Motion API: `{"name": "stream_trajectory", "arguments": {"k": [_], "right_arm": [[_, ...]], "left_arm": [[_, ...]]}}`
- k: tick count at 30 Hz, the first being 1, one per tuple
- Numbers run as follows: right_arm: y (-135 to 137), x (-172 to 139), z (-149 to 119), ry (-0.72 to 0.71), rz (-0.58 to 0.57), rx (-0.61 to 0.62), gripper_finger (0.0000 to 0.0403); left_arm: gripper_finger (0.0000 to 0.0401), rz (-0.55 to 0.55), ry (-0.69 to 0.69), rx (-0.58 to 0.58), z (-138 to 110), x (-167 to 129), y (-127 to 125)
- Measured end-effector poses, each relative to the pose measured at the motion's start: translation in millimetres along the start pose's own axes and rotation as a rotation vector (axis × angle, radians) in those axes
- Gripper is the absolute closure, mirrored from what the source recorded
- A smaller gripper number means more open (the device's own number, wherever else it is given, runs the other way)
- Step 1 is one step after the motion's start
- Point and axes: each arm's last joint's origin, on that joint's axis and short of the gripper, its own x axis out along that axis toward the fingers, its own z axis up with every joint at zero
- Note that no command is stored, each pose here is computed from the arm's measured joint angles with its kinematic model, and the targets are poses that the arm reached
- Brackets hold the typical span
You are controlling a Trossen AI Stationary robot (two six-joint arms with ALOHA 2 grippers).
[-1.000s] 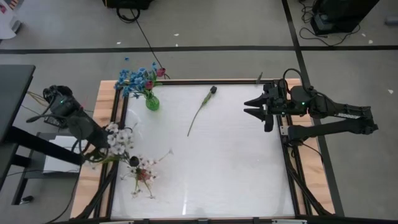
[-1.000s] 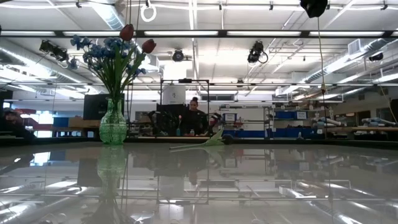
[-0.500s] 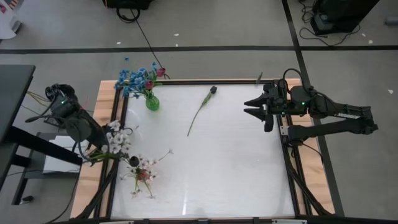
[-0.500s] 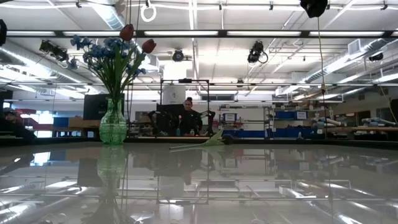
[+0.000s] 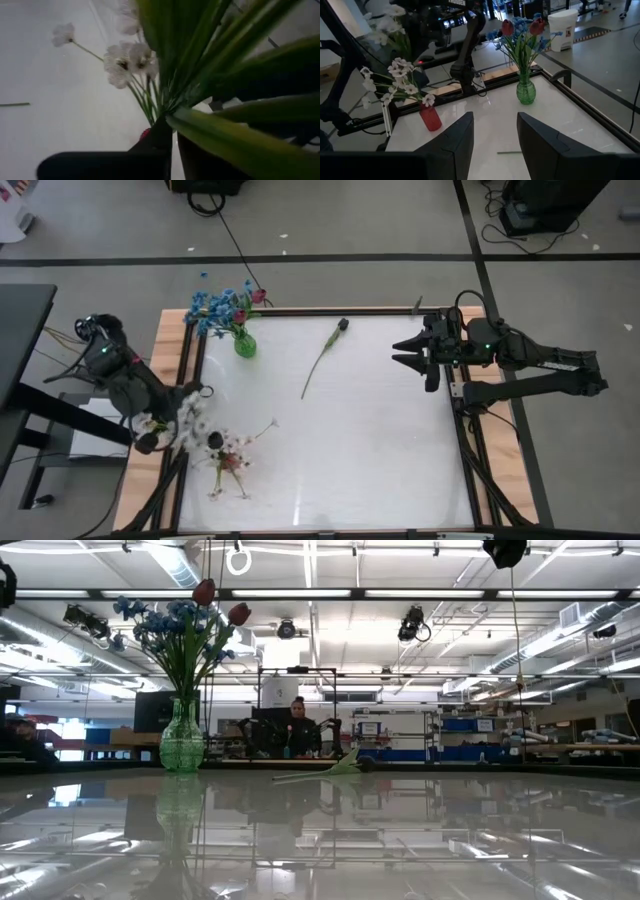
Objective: Sort flowers into vase by color
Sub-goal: Put the white flower into the red vase, then put the black flower into the red vase
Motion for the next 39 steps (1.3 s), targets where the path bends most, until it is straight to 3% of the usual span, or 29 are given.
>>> {"name": "stream_trajectory", "arguments": {"k": [8,19,24,29,39], "right_arm": [[0,0,0,0.0,0.0,0.0,0.0243],[0,0,0,0.0,0.0,0.0,0.0243],[0,0,0,0.0,0.0,0.0,0.0243],[0,0,0,0.0,0.0,0.0,0.0243],[0,0,0,0.0,0.0,0.0,0.0243]], "left_arm": [[0.0386,0.0,-0.004,0.035,1,12,-8],[0.0385,0.003,0.008,-0.016,-30,53,-4],[0.0375,-0.003,-0.006,-0.024,-31,60,-6],[0.0317,-0.017,-0.037,0.001,-25,66,-10],[0.0143,-0.094,-0.04,0.034,-16,59,-23]]}}
